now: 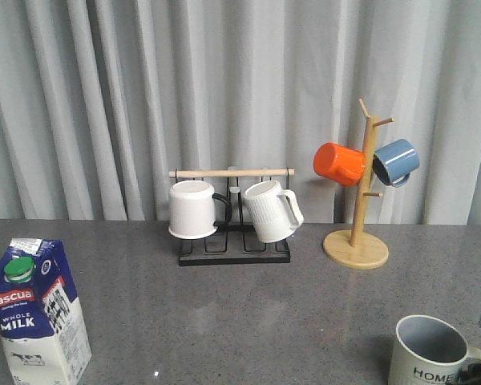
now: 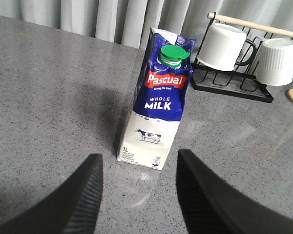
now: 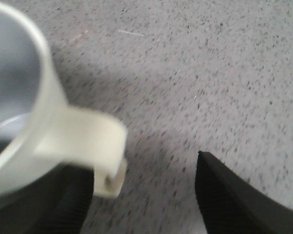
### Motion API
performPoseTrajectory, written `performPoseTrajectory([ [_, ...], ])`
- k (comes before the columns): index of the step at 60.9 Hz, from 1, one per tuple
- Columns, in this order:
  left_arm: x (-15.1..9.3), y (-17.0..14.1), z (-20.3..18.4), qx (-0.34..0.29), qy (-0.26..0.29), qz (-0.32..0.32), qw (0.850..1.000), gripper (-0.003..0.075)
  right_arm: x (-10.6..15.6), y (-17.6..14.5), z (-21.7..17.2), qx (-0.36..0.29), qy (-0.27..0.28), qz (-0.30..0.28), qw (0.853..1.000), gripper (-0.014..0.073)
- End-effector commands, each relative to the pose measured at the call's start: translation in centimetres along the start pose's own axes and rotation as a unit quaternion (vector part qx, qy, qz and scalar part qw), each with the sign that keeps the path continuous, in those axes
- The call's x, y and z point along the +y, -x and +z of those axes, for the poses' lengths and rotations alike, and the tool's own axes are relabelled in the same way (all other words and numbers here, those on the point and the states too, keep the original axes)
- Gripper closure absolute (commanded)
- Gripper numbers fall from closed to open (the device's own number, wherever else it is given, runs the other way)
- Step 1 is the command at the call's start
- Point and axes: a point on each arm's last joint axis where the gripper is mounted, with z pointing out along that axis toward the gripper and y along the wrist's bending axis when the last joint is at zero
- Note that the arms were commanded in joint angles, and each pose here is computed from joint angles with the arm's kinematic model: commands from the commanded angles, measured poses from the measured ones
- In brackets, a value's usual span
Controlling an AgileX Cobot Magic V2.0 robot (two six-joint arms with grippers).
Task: Place milk next to cup
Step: 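Grasp the white HOME mug by its body with the right gripper, then slide the white mug toward the table center with the right gripper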
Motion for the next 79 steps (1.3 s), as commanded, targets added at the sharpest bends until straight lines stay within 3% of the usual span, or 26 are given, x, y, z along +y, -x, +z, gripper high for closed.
performPoseTrajectory([
  [1, -0.4, 1.4, -0.2, -0.039, -0.010, 0.000, 0.999, 0.0372, -0.5, 2.5, 0.4, -0.056, -0.003, -0.010, 0.998, 0.0163],
  [8, -0.3, 1.3, -0.2, -0.031, -0.008, 0.000, 1.000, 0.0372, -0.5, 2.7, 1.8, -0.046, -0.001, -0.027, 0.999, 0.0231],
  [23, -0.3, 1.0, -0.2, -0.014, -0.004, 0.000, 1.000, 0.0372, -0.2, 2.8, 2.7, -0.065, 0.007, -0.036, 0.997, 0.0610],
  [42, -0.2, 0.9, -0.2, -0.008, -0.003, 0.000, 1.000, 0.0372, 0.8, 3.6, 1.9, -0.090, 0.021, -0.049, 0.995, 0.0604],
  [65, -0.2, 0.8, -0.2, -0.006, -0.003, 0.000, 1.000, 0.0372, 9.6, 10.7, -1.0, -0.144, 0.112, -0.086, 0.979, 0.0601],
  [79, -0.2, 0.8, -0.2, -0.005, -0.003, 0.000, 1.000, 0.0372, 14.4, 11.7, 1.8, -0.114, 0.153, -0.084, 0.978, 0.0600],
])
